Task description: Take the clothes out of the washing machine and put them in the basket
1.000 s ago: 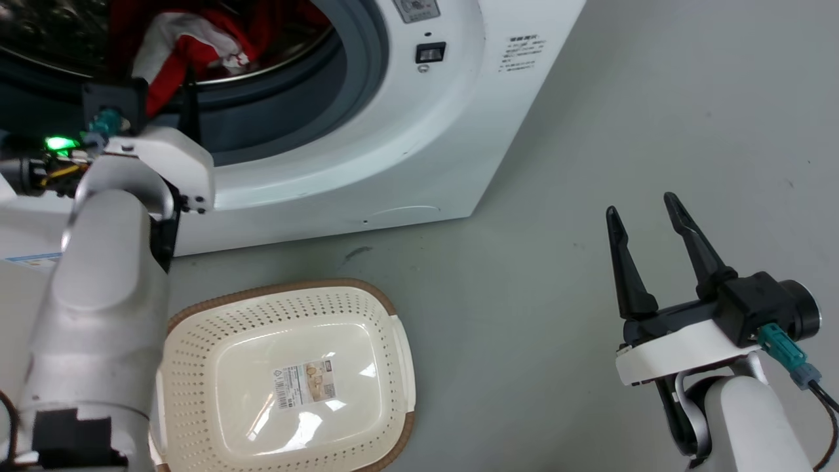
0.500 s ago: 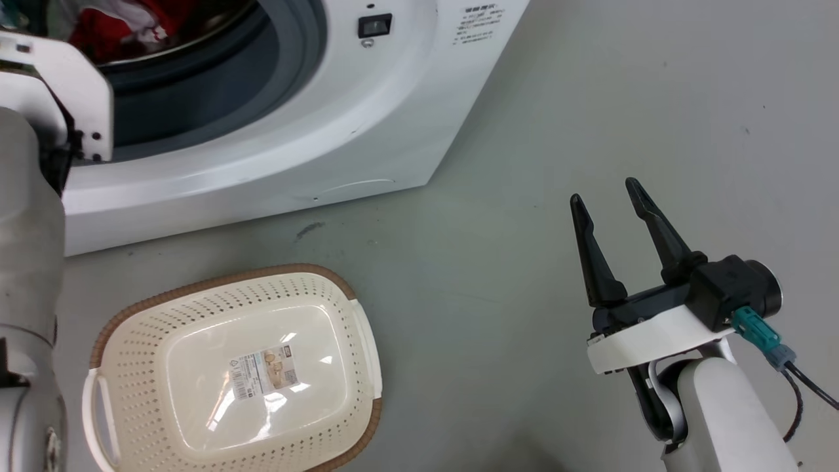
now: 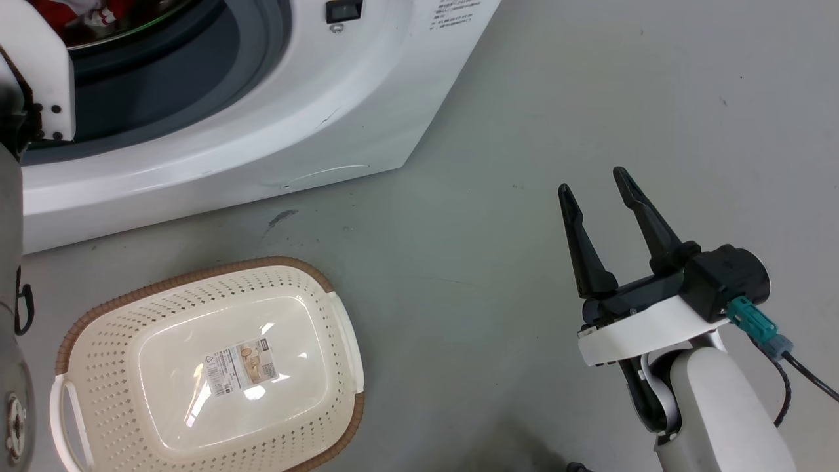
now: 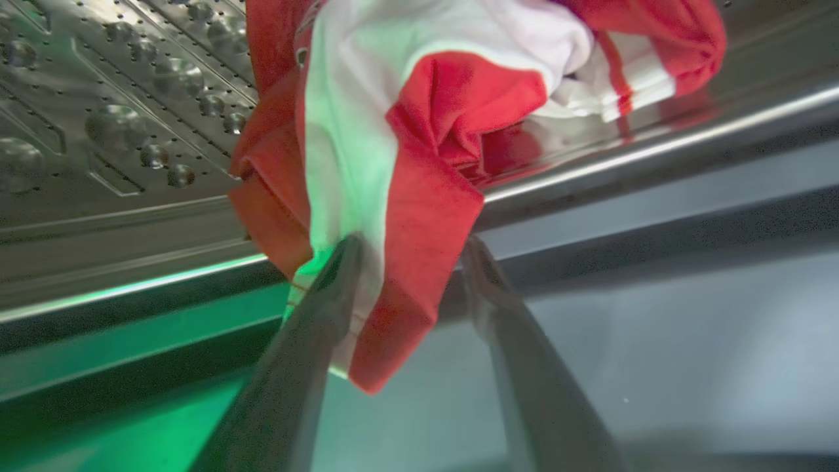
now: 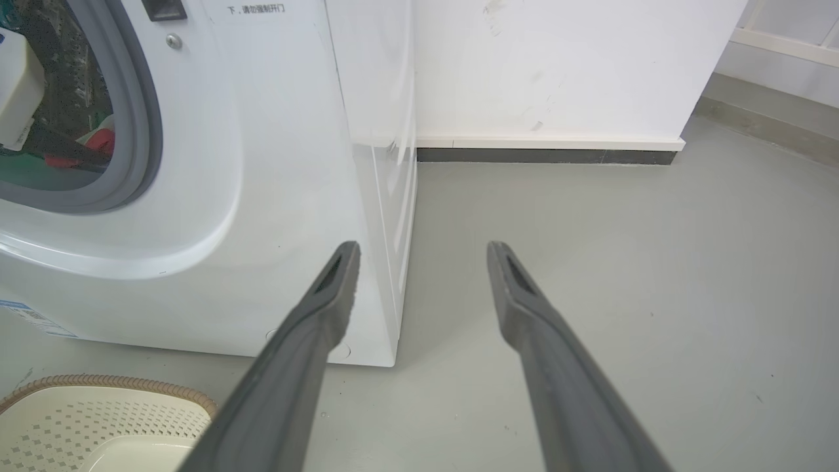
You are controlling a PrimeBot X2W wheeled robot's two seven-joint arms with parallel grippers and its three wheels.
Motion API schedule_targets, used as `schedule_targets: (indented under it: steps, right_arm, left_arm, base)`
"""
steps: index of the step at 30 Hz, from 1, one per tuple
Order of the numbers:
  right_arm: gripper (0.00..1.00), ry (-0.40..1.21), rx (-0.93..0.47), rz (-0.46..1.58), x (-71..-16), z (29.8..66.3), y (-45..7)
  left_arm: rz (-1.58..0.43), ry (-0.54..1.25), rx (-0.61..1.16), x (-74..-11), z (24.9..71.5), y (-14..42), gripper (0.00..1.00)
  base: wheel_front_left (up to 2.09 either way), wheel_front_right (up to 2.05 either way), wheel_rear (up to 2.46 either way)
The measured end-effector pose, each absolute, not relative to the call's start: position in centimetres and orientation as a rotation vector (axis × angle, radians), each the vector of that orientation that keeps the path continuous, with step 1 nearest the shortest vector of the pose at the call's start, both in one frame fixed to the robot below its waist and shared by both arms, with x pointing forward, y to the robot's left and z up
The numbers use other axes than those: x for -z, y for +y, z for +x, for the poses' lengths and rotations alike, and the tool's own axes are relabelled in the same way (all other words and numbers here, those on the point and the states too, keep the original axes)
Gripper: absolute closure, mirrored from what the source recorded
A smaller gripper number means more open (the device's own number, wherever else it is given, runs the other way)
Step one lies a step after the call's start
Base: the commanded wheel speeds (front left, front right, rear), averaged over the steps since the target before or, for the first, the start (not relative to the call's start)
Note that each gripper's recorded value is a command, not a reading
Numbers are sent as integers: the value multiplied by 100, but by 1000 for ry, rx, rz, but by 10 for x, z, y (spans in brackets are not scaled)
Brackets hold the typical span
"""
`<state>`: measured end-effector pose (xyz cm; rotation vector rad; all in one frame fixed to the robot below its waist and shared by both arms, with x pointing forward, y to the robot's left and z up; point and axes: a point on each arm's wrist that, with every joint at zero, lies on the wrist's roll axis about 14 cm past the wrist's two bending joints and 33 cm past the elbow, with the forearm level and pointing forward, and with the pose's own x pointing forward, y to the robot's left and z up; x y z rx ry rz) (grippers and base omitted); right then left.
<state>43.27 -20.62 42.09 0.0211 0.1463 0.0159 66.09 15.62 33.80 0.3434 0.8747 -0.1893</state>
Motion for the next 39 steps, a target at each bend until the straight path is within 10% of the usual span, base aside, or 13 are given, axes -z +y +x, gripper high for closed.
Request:
schedule_targets:
  steps: [1,17,39]
  right_arm:
    - [0,146,-15,21,-421,432,-207]
    - [0,83,15,22,-448,425,-216]
    - [0,-18,8,33,-493,382,-207]
  left_arm:
    - [340,884,186,-338,661,157,100]
    - [256,428,207,-410,672,139,100]
    - [66,-34,160,-533,573,149,100]
  base:
    - [0,0,0]
    - [0,0,0]
    - [0,0,0]
